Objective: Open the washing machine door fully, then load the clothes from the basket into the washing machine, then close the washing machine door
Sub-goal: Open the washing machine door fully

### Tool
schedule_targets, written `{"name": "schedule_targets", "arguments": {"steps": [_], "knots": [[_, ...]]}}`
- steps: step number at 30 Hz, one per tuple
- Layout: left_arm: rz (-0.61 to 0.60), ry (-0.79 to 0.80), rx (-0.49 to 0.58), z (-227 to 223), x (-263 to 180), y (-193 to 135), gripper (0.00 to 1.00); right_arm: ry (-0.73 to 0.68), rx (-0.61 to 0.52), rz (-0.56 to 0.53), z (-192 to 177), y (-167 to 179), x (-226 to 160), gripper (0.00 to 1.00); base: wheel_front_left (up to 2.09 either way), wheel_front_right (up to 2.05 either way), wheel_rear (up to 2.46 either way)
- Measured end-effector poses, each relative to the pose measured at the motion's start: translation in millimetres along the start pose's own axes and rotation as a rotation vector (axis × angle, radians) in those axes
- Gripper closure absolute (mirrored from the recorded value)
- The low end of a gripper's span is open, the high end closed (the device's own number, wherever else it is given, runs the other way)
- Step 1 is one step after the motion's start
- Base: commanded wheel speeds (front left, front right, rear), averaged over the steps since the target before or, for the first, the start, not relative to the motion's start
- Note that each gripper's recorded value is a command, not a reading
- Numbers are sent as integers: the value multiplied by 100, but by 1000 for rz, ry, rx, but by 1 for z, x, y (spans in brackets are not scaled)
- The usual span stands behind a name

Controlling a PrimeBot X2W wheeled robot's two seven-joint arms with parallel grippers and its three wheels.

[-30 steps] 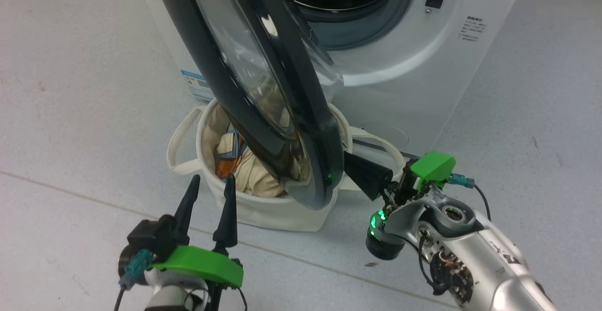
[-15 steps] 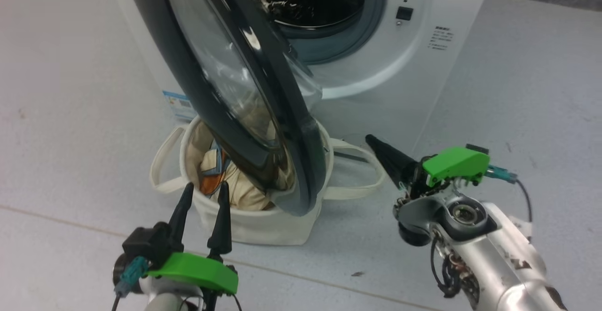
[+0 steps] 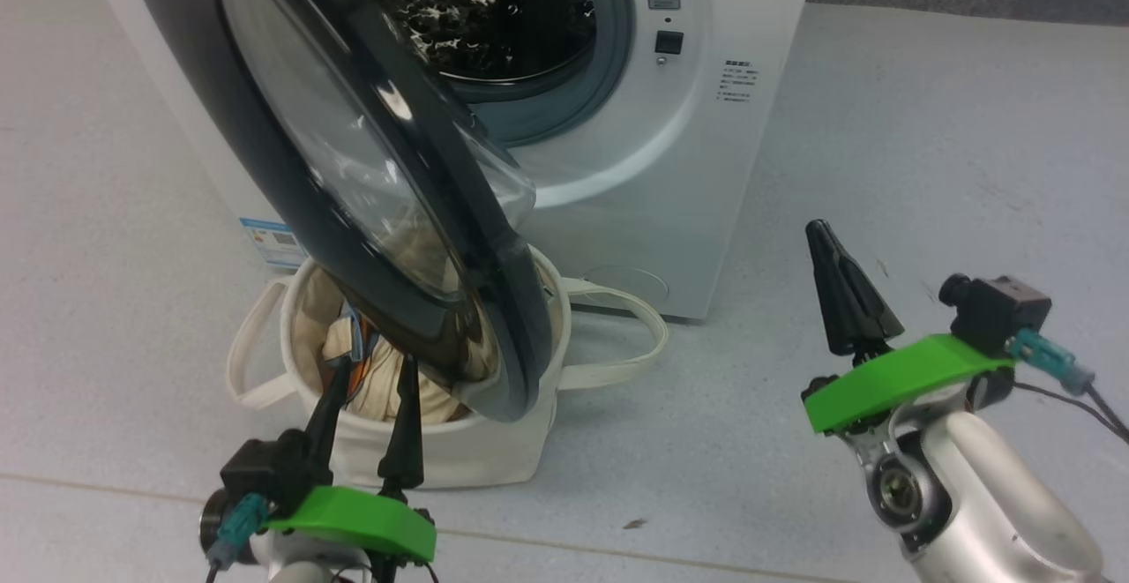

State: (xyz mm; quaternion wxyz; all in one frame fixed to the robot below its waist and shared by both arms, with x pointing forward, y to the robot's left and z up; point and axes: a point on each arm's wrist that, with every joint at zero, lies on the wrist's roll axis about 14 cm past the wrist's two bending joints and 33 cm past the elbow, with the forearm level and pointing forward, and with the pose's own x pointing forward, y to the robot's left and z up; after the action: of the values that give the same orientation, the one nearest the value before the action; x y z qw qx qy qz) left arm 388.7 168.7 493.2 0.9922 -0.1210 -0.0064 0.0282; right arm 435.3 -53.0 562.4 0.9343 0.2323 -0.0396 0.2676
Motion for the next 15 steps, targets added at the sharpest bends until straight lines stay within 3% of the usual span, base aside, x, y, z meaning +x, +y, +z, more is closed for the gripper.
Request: {"name": "schedule_targets", "arguments": {"steps": [4, 11, 13, 14, 15], "knots": [[-15, 8, 3, -3, 3, -5, 0, -36, -116, -29, 3, -3, -13, 100, 0, 0, 0], [-26, 12, 0, -5, 5, -8, 0, -40, -159, -105, -8, -8, -39, 100, 0, 0, 0], [-26, 17, 0, -7, 6, -8, 0, -30, -183, -130, -11, -14, -43, 11, 0, 0, 0], [-26, 19, 0, -7, 6, -8, 0, -24, -199, -142, -13, -17, -45, 0, 0, 0, 0], [-26, 21, 0, -8, 6, -8, 0, -20, -208, -154, -13, -21, -46, 0, 0, 0, 0]]}}
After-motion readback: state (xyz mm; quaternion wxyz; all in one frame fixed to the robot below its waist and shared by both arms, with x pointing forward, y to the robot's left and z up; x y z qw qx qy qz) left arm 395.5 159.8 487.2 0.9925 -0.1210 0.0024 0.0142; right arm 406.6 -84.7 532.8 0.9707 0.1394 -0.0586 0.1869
